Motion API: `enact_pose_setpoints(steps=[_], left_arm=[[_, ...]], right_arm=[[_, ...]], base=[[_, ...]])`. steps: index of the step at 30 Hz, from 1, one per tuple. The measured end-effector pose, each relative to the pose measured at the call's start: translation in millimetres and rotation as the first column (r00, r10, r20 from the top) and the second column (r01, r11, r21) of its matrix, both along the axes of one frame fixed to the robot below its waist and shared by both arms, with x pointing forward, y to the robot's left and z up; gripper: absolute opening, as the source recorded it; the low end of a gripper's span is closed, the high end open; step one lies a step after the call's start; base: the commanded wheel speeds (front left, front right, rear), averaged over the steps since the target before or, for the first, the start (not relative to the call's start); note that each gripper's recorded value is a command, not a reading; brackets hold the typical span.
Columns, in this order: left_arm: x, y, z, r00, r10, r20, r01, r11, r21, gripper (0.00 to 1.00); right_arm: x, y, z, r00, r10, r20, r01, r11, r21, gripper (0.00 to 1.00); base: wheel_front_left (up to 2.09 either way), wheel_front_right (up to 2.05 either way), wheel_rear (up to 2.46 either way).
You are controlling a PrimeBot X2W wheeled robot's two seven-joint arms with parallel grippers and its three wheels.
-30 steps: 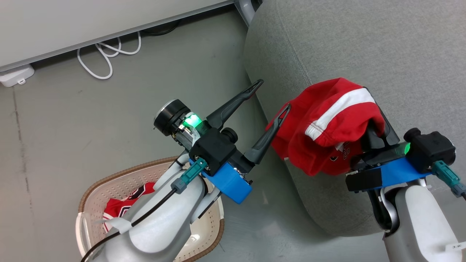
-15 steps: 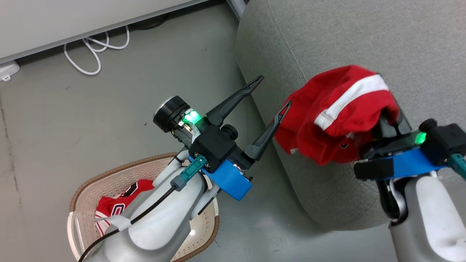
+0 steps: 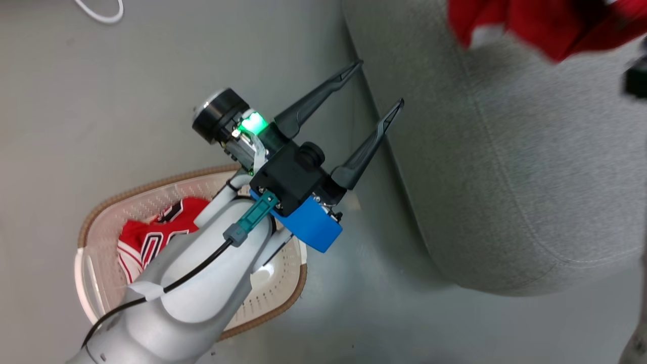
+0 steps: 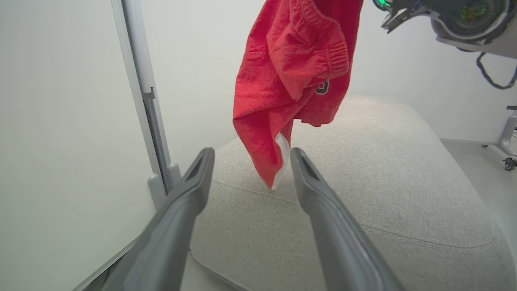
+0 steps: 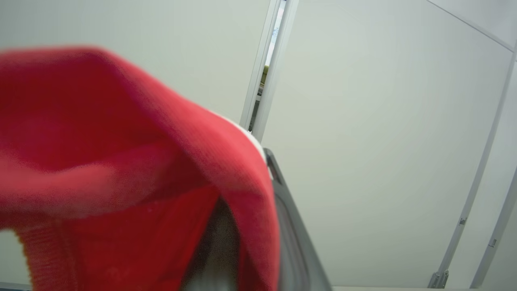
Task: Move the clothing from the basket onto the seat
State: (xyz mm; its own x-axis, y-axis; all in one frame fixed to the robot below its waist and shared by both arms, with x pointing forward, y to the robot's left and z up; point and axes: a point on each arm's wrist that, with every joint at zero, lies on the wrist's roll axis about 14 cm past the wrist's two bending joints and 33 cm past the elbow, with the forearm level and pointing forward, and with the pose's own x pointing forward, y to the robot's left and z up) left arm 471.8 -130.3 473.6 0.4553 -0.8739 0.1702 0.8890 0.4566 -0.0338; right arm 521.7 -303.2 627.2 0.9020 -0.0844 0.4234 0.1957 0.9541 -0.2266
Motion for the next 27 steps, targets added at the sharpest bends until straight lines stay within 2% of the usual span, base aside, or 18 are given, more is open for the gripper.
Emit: enact_pose_setpoints(steps=[5, 10, 17, 22, 27], left_arm=[[17.7, 7.1, -29.3, 0.999, 0.017, -0.028, -0.017, 1.000, 0.009, 1.00], [28.9, 14.8, -65.1, 0.997, 0.033, -0.073, -0.031, 0.999, 0.028, 1.00], [35.2, 19.8, -102.5, 0.991, 0.043, -0.128, -0.038, 0.998, 0.041, 1.00], [37.0, 23.9, -116.7, 0.988, 0.050, -0.147, -0.042, 0.998, 0.051, 1.00], [37.0, 24.4, -123.3, 0.987, 0.048, -0.154, -0.039, 0.998, 0.057, 1.00]], right_arm=[[26.8, -27.6, 20.0, 0.996, -0.059, 0.070, 0.064, 0.995, -0.073, 0.00], [46.7, -58.8, 6.6, 0.990, -0.127, 0.060, 0.132, 0.987, -0.086, 0.00], [58.2, -105.9, -77.1, 0.959, -0.247, -0.141, 0.242, 0.969, -0.054, 0.00], [43.6, -135.5, -139.4, 0.898, -0.326, -0.296, 0.335, 0.942, -0.023, 0.00], [26.0, -142.2, -190.7, 0.836, -0.344, -0.427, 0.387, 0.922, 0.014, 0.00]], base=[[0.00, 0.00, 0.00], [0.00, 0.00, 0.00], [0.00, 0.00, 0.00], [0.00, 0.00, 0.00], [0.00, 0.00, 0.00]])
